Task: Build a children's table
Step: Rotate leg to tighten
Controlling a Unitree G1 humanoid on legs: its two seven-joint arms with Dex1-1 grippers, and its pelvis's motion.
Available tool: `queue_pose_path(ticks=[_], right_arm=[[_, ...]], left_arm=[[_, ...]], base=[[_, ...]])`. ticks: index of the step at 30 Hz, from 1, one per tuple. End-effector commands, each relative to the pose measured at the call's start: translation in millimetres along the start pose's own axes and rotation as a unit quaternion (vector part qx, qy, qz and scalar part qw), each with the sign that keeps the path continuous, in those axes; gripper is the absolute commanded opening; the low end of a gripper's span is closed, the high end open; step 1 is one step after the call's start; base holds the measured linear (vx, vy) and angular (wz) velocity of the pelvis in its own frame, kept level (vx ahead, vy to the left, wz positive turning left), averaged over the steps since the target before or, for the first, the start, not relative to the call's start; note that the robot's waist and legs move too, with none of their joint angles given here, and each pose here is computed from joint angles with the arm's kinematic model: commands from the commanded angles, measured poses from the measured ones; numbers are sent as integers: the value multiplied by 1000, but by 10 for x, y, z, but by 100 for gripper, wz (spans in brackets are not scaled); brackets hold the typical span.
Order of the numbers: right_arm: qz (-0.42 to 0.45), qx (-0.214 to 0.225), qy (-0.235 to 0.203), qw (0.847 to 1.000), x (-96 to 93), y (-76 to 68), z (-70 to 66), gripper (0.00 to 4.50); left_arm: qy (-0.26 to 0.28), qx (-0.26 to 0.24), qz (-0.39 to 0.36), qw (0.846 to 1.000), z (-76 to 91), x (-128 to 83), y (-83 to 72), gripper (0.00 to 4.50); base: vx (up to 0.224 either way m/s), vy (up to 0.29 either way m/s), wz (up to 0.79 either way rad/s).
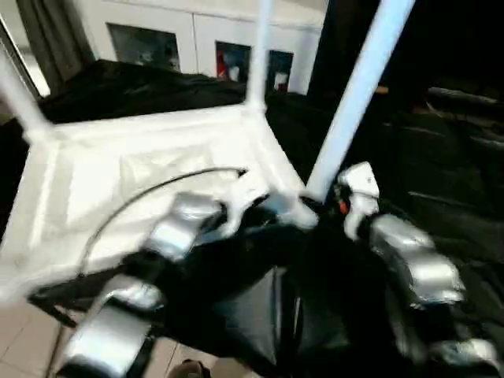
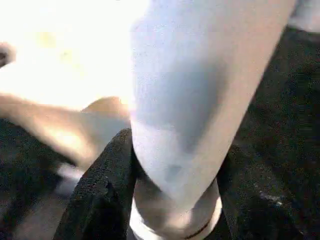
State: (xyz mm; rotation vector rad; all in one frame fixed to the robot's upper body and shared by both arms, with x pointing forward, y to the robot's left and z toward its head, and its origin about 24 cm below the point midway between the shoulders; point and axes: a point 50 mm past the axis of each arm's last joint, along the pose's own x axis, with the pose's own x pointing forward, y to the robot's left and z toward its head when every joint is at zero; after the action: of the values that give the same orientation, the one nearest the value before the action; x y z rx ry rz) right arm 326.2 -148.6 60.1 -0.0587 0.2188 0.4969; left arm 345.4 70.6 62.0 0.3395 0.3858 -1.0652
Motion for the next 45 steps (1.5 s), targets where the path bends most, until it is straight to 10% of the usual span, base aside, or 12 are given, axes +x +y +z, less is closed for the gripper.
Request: queue_pose_path(ticks=[1,10,22,32,45], right_arm=[[-70,21,54,996,29,14,-239,191],[-52,37,36,997,284,460,-169,191],[-26,15,15,999,245,272,-29,318],[251,-90,50,963,-281,177,26,318],[324,-89,79,938,-495,92,46,291]], left_arm=[[-4,-16,98,995,89,-26,178,0],[-8,19,59,998,205,217,-18,0],[-12,31,12,999,162,154,-21,0],[-21,71,-137,988,-27,-147,-117,0],[-32,71,-224,972,-114,-451,-192,0]], base=[[0,0,0],[0,0,0],[0,0,0],[0,0,0],[0,0,0]])
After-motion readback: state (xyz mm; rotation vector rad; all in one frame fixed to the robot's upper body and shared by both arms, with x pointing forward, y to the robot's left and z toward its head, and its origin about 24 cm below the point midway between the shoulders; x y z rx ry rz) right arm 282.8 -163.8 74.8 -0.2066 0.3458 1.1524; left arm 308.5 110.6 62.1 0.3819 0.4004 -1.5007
